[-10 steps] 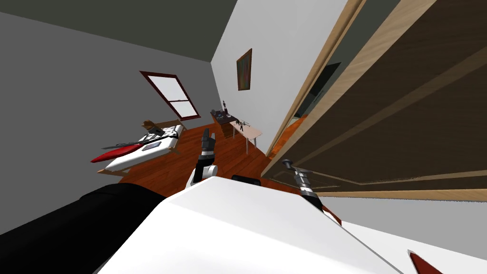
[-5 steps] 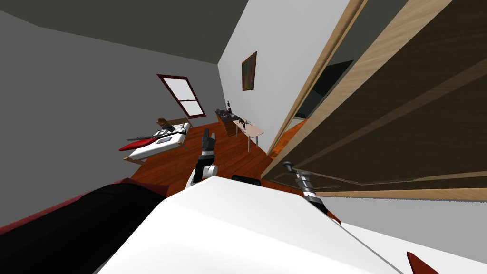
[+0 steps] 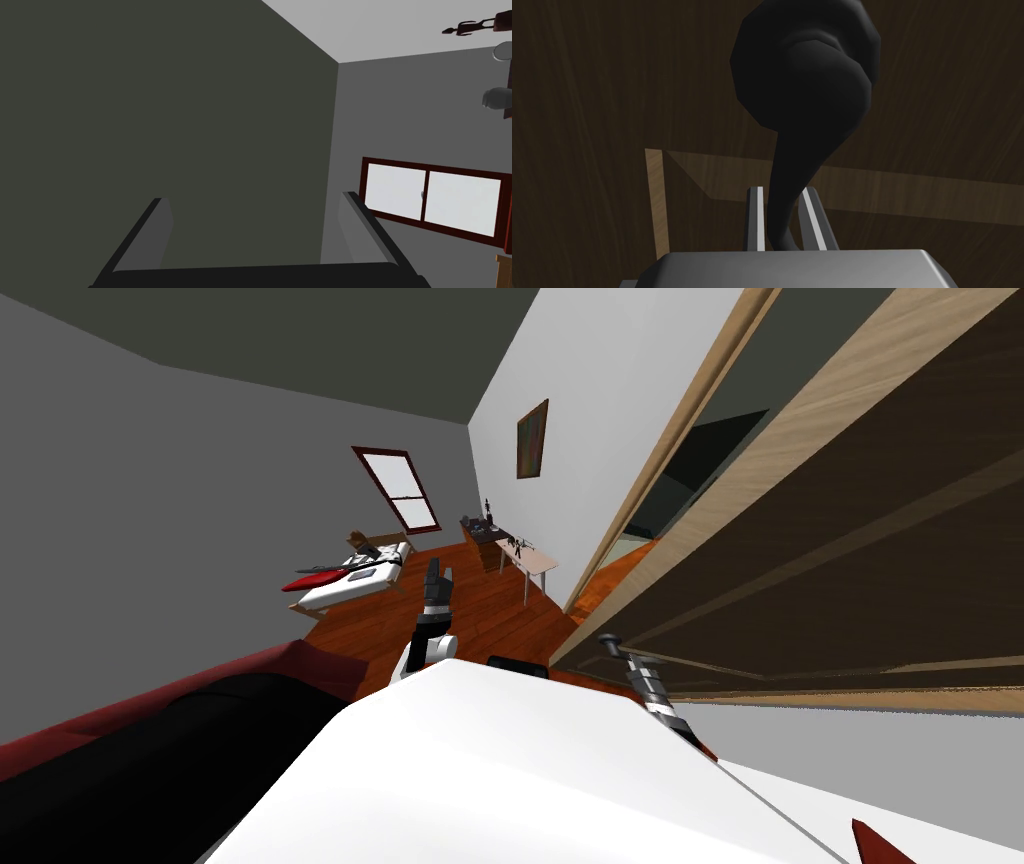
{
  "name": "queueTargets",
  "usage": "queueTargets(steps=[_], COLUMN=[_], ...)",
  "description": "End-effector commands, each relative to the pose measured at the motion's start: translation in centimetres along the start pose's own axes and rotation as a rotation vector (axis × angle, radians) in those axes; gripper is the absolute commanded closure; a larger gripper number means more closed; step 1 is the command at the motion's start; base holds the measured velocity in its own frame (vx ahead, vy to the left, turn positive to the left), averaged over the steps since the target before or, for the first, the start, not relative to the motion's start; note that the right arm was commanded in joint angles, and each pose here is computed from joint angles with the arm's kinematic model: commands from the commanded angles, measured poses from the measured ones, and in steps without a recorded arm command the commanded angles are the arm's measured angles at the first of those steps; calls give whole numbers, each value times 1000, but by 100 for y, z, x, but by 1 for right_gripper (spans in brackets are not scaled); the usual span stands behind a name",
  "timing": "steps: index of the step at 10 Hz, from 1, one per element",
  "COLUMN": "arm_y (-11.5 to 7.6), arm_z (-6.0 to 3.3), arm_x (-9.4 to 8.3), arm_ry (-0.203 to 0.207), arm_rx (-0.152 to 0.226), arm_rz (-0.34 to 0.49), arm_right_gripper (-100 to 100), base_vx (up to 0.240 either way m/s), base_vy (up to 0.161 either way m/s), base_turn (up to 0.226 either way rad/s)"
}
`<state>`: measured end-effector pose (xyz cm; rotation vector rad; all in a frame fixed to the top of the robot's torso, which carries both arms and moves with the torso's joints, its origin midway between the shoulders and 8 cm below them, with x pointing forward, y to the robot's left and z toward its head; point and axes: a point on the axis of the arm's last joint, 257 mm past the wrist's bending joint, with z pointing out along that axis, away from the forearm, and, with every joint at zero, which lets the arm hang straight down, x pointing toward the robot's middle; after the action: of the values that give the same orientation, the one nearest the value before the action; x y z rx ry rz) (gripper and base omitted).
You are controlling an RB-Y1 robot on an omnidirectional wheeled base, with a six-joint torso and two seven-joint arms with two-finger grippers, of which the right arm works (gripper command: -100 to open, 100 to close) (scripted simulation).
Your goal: Pull the door open
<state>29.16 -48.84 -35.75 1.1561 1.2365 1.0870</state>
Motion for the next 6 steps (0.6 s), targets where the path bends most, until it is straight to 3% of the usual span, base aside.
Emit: queueTargets(steps=[1, 6], arm_y=[6, 19], arm_z=[-90, -364], arm_x=[71, 83], arm_ry=[23, 53], arm_rx=[-8, -15], arm_rz=[6, 9], arm_right_gripper=[100, 100], base_vx=[-112, -92], base_vy=[-32, -40], base_turn=[107, 101])
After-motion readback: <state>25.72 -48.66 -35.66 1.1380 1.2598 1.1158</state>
